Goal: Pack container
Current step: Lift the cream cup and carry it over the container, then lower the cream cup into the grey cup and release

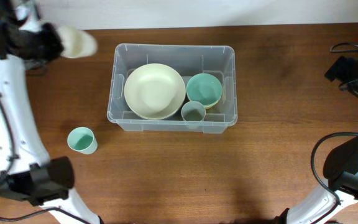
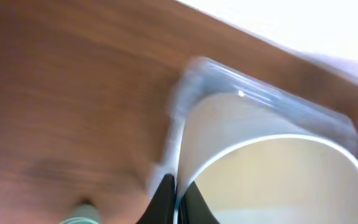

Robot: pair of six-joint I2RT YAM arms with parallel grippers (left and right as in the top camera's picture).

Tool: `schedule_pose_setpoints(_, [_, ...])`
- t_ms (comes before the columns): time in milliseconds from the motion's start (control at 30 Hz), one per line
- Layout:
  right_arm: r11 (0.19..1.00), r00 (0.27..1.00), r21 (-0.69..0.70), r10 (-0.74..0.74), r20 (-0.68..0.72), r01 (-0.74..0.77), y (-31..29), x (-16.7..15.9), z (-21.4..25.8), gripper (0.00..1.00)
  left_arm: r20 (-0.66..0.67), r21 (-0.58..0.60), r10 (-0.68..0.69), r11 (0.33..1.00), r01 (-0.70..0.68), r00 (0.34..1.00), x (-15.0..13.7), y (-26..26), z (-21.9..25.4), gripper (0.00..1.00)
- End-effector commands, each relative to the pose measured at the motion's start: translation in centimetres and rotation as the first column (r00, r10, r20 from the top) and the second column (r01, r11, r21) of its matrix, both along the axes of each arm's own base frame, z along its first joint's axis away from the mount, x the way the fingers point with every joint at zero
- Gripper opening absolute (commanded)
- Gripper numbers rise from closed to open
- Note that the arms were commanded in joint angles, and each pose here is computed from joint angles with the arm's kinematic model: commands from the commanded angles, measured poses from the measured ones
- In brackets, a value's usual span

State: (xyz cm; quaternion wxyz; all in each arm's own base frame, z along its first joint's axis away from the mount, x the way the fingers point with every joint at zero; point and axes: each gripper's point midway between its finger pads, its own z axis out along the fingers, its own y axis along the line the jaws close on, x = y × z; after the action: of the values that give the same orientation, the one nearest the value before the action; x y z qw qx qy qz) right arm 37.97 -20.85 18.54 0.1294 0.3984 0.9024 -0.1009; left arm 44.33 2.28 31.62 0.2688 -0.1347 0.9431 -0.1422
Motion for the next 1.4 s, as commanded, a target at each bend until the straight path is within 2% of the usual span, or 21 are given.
schedule_pose_setpoints(0, [1.0,1.0,-0.009,0.001,-0.023,-0.001,-0.3,-0.2,-0.5,0.99,0.016,-0.003,-0.355,0.935,0.355,0.935,-2.2,-10.5,0.7,0.01])
schedule_pose_setpoints(267, [1.0,1.0,-0.008,0.001,-0.023,-0.001,-0.3,-0.2,-0.5,0.99,-0.059,0.036,-0.6,0.797,0.603,0.798,-5.1,-22.5,-2.1,0.01])
schedule_pose_setpoints(467, [1.0,1.0,-0.009,0.001,-0.024,-0.001,-0.3,-0.2,-0.5,0.99,-0.218,0.029,-0.665,0.728,0.685,0.715,-7.3,-26.5,-6.9,0.01])
schedule_pose_setpoints(633, [1.0,1.0,-0.009,0.001,-0.023,-0.001,-0.3,-0.2,-0.5,0.99,-0.304,0.005,-0.675,0.704,0.71,0.672,-7.3,-28.1,-10.6,0.01])
schedule_pose_setpoints(800, [1.0,1.0,-0.009,0.001,-0.024,-0.001,-0.3,-0.2,-0.5,0.99,-0.36,-0.011,-0.666,0.703,0.711,0.653,-6.9,-28.4,-13.2,0.01])
schedule_pose_setpoints(933, [1.0,1.0,-0.009,0.001,-0.023,-0.001,-0.3,-0.2,-0.5,0.99,-0.424,0.065,-0.605,0.722,0.688,0.674,-6.3,-27.0,-14.9,0.01])
schedule_pose_setpoints(1167, [1.0,1.0,-0.009,0.001,-0.023,-0.001,-0.3,-0.2,-0.5,0.99,-0.448,0.141,-0.541,0.744,0.653,0.712,-5.6,-25.7,-15.2,0.01])
schedule_pose_setpoints(1367, [1.0,1.0,-0.009,0.001,-0.024,-0.001,-0.3,-0.2,-0.5,0.99,-0.457,0.145,-0.535,0.744,0.652,0.711,-5.5,-25.6,-15.6,0.01])
